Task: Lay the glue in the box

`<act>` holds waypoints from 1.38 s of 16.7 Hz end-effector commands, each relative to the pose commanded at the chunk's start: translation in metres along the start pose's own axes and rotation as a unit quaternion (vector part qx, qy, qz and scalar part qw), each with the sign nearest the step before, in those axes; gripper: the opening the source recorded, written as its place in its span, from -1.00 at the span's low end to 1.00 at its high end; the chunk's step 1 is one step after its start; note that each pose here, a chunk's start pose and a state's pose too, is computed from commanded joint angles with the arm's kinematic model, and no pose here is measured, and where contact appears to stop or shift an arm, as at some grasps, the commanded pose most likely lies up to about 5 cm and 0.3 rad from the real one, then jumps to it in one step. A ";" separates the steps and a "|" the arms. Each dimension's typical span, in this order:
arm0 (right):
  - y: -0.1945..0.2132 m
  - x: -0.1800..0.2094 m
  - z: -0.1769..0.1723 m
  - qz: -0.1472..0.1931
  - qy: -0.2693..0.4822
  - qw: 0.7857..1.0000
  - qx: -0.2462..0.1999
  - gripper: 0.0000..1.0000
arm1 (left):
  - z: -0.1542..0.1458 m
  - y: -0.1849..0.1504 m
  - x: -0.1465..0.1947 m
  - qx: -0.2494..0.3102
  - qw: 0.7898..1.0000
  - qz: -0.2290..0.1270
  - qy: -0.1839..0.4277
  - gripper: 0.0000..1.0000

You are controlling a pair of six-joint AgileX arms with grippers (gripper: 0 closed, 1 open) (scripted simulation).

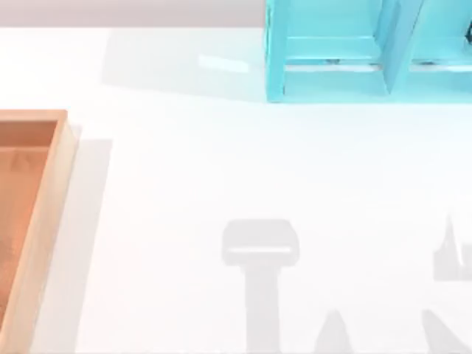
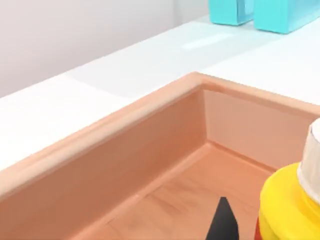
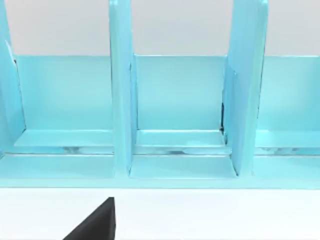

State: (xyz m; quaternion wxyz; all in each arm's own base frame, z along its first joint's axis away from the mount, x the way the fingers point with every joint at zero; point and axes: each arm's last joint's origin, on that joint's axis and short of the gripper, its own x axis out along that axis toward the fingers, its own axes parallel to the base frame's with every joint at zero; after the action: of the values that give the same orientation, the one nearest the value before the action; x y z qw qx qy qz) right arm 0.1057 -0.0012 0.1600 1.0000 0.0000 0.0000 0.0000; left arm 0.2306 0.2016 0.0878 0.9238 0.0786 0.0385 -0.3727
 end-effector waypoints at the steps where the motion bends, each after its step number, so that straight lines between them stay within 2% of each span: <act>1: 0.000 0.000 0.000 0.000 0.000 1.000 0.000 1.00 | -0.001 -0.003 0.005 -0.013 1.000 -0.007 -0.005 -1.00; 4: 0.000 0.000 0.000 0.000 0.000 1.000 0.000 1.00 | -0.005 -0.009 0.014 -0.045 0.999 -0.019 -0.018 -1.00; 9: 0.000 0.000 0.000 0.000 0.000 1.000 0.000 1.00 | -0.005 -0.010 0.014 -0.050 0.998 -0.020 -0.020 -1.00; 22: 0.000 0.000 0.000 0.000 0.000 1.000 0.000 1.00 | -0.005 -0.010 0.014 -0.050 0.998 -0.020 -0.020 0.96; 23: 0.000 0.000 0.000 0.000 0.000 1.000 0.000 1.00 | -0.005 -0.010 0.014 -0.050 0.998 -0.020 -0.020 1.00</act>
State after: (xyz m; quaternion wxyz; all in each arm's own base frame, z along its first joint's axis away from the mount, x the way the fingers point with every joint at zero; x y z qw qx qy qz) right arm 0.1057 -0.0012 0.1600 1.0000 0.0000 0.0000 0.0000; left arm 0.2335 0.1858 0.0794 0.9197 0.0242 0.0397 -0.3899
